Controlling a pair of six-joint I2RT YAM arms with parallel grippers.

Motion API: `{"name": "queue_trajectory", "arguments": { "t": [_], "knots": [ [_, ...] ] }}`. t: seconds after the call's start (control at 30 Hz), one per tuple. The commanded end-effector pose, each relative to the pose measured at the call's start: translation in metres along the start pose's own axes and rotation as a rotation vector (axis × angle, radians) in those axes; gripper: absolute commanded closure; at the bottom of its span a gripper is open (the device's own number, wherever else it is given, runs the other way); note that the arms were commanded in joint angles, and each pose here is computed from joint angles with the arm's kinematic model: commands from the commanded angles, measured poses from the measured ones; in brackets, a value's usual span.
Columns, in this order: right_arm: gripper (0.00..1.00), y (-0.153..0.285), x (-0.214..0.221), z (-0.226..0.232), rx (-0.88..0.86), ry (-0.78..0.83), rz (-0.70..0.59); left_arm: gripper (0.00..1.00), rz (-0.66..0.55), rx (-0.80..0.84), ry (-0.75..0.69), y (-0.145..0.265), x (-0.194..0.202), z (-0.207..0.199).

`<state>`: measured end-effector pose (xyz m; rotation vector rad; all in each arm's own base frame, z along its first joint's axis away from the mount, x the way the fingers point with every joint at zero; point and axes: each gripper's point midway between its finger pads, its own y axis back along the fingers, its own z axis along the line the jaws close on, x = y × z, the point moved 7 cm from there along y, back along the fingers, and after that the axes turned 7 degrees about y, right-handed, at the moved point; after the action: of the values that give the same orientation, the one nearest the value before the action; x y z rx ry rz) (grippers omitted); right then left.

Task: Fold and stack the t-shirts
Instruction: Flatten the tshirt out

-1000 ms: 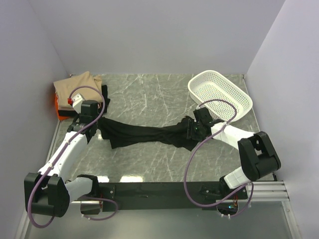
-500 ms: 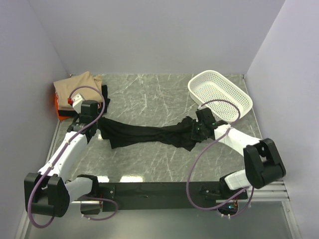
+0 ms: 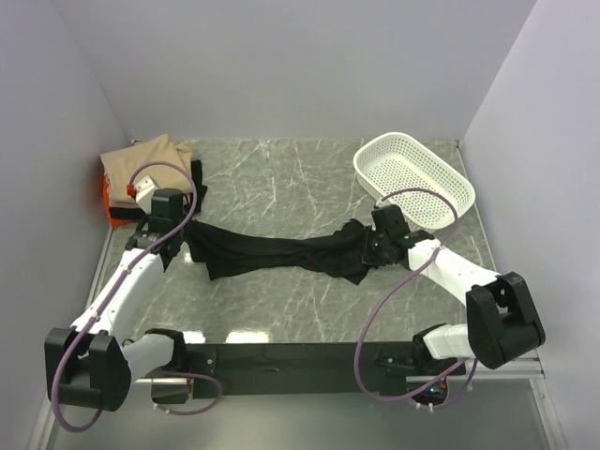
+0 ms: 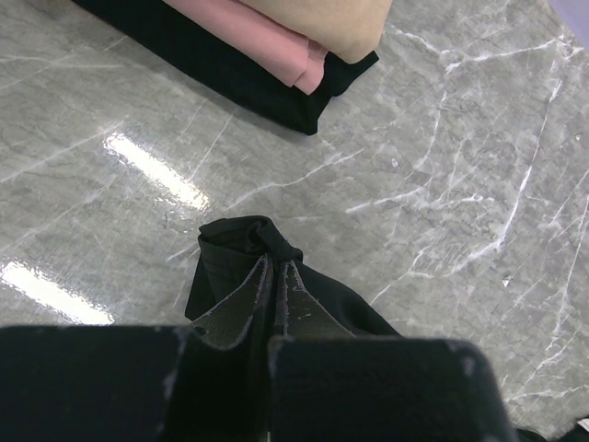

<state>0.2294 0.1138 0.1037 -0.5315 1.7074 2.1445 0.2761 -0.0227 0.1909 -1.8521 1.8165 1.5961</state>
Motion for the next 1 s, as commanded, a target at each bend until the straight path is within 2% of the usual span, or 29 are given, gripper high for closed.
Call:
{"name": "queue_trajectory", "arguments": {
  "t": [0.0,0.13,0.27,0.37,0.5,0.57,0.77,0.87,0.97],
  "knots": [
    [1.0,0.012,-0.01,0.002,-0.02,0.0,-0.076,0.98,-0.046,0.057,0.018,0.008,-0.014,-0.01],
    [1.0,0.051,-0.047,0.016,-0.078,0.025,-0.229,0.97,-0.045,0.07,0.018,0.009,-0.016,-0.013],
    [1.0,0.104,-0.086,0.028,-0.107,0.062,-0.404,0.92,-0.043,0.085,0.016,0.01,-0.016,-0.014],
    [1.0,0.137,-0.105,0.034,-0.125,0.093,-0.489,0.85,-0.047,0.083,0.017,0.011,-0.016,-0.013],
    [1.0,0.179,-0.129,0.042,-0.142,0.114,-0.606,0.7,-0.042,0.095,0.009,0.01,-0.014,-0.013],
    [1.0,0.191,-0.135,0.043,-0.14,0.129,-0.628,0.65,-0.052,0.13,-0.003,0.016,-0.014,-0.019],
    [1.0,0.219,-0.151,0.046,-0.123,0.142,-0.692,0.57,-0.082,0.208,-0.043,0.035,-0.007,-0.033],
    [1.0,0.221,-0.15,0.042,-0.092,0.134,-0.7,0.54,-0.051,0.204,-0.052,0.026,0.004,-0.031],
    [1.0,0.221,-0.143,0.036,-0.071,0.121,-0.698,0.54,-0.012,0.132,-0.09,0.009,0.018,-0.024]
  ]
}}
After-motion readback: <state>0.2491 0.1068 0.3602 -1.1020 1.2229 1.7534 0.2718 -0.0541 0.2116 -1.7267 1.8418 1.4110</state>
